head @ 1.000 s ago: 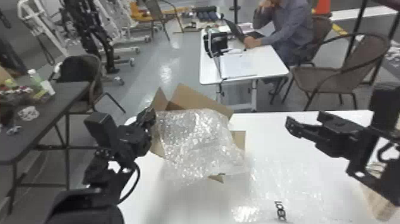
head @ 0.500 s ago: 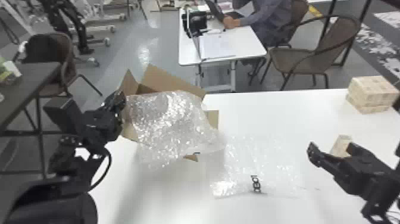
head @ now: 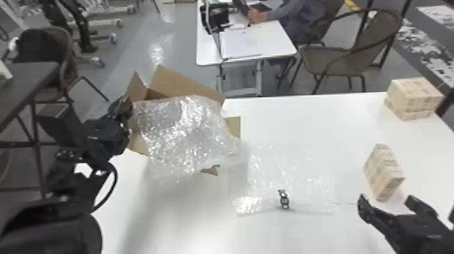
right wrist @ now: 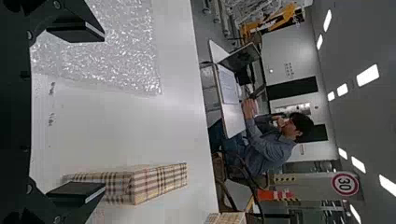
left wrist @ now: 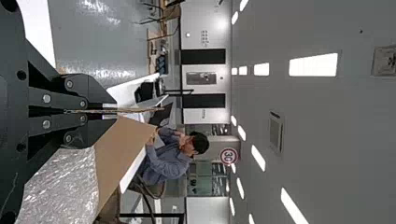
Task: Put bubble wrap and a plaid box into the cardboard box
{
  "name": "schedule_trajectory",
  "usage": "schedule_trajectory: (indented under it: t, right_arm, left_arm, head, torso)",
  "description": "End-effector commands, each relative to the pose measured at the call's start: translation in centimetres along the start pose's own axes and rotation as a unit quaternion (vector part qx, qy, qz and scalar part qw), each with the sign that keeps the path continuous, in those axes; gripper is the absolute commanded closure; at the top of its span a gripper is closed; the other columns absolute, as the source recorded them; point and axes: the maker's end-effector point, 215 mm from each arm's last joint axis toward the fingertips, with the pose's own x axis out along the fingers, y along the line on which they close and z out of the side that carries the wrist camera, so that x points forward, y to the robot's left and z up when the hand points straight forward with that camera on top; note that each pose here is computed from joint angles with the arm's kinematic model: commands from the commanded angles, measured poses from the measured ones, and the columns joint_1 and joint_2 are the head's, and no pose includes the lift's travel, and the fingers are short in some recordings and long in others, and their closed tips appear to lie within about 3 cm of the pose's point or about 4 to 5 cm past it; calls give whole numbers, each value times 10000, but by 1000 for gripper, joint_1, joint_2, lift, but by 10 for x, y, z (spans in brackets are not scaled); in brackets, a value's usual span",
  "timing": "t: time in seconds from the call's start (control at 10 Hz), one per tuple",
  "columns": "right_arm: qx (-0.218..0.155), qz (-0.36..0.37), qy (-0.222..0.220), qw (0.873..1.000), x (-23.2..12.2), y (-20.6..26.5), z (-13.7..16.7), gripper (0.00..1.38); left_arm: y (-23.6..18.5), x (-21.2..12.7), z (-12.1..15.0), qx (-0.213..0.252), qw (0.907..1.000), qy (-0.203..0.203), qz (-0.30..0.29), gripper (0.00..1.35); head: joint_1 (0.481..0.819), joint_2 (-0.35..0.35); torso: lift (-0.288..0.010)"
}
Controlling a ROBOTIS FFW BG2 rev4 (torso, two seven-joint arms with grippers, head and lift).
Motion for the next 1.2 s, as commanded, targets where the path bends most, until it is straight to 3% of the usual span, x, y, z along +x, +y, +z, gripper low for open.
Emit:
schedule_trajectory:
  t: [0.0, 0.3, 0.5, 0.8, 1.1]
  right_arm:
    - [-76, -166, -19, 9998, -5, -12, -13, 165]
    - [-296, -756, -122, 9966, -15, -41, -19, 165]
    - [-240, -991, -179, 9946, -14, -59, -27, 167]
    - [-205, -1164, -444, 9920, 13, -84, -17, 170]
    - [60, -1114, -485, 9926, 35, -85, -20, 191]
  left_arm:
    - [1, -1, 0, 5, 10000, -4, 11, 1219]
    - [1, -2, -1, -14, 10000, 1, 21, 1219]
    - [2, -3, -2, -33, 10000, 5, 30, 1219]
    - [4, -5, -4, -44, 10000, 25, 53, 1219]
    - [2, -5, -4, -83, 9999, 8, 64, 1219]
  head:
    - [695, 105]
    - [695, 81]
    - [695, 55]
    - [695, 30]
    - [695, 16]
  torso:
    - [-107]
    - [-107]
    - [-107]
    - [-107]
    - [-107]
